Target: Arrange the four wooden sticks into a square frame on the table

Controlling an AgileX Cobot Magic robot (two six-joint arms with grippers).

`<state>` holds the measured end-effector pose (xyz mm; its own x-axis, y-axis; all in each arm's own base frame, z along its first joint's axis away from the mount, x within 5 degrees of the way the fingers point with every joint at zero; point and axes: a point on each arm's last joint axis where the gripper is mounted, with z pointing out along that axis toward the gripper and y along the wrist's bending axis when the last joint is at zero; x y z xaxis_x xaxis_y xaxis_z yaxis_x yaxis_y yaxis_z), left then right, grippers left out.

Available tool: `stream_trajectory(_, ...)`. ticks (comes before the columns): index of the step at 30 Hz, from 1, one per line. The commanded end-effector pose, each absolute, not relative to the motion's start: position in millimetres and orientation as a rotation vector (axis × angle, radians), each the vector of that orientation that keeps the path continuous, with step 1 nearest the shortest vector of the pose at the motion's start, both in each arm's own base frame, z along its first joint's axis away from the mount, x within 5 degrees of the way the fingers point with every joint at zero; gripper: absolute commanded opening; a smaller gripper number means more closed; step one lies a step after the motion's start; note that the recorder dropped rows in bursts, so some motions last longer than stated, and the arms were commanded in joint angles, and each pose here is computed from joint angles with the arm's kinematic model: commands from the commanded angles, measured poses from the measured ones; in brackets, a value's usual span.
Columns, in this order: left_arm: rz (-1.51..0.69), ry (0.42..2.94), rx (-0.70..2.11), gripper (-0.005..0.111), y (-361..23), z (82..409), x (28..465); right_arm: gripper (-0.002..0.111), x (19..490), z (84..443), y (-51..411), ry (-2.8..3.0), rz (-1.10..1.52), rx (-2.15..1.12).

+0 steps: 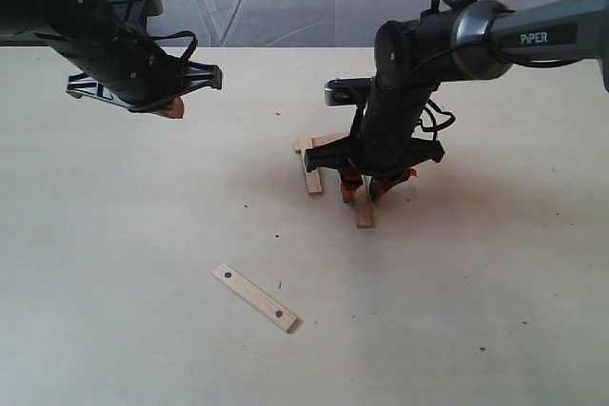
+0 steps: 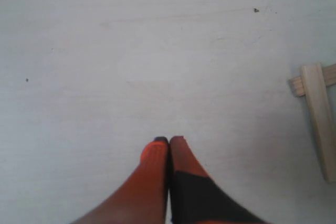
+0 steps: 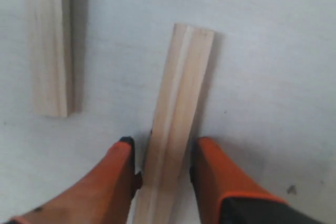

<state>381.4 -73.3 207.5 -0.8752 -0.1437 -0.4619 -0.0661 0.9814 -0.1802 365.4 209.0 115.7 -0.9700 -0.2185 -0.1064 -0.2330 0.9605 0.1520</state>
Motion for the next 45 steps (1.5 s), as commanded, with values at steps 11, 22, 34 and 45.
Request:
stream_trajectory(11,-0.221,2.62,-0.149,0.0,-73.0,211.6,380.7,-0.001,343.1,160.0,207.2,2.504,0.215,-1.687)
stream_trajectory(22,-0.224,2.619,-0.151,0.0,-73.1,211.6,380.8,0.032,313.7,130.3,215.5,2.045,0.244,-2.246)
stream_trajectory(34,-0.225,2.61,-0.15,0.0,-73.2,212.1,381.5,0.034,310.3,190.9,213.3,2.612,0.297,-1.303)
stream_trajectory(45,-0.226,2.584,-0.136,0.0,-73.4,213.3,383.5,0.0,297.5,131.9,203.7,3.191,0.201,-0.817)
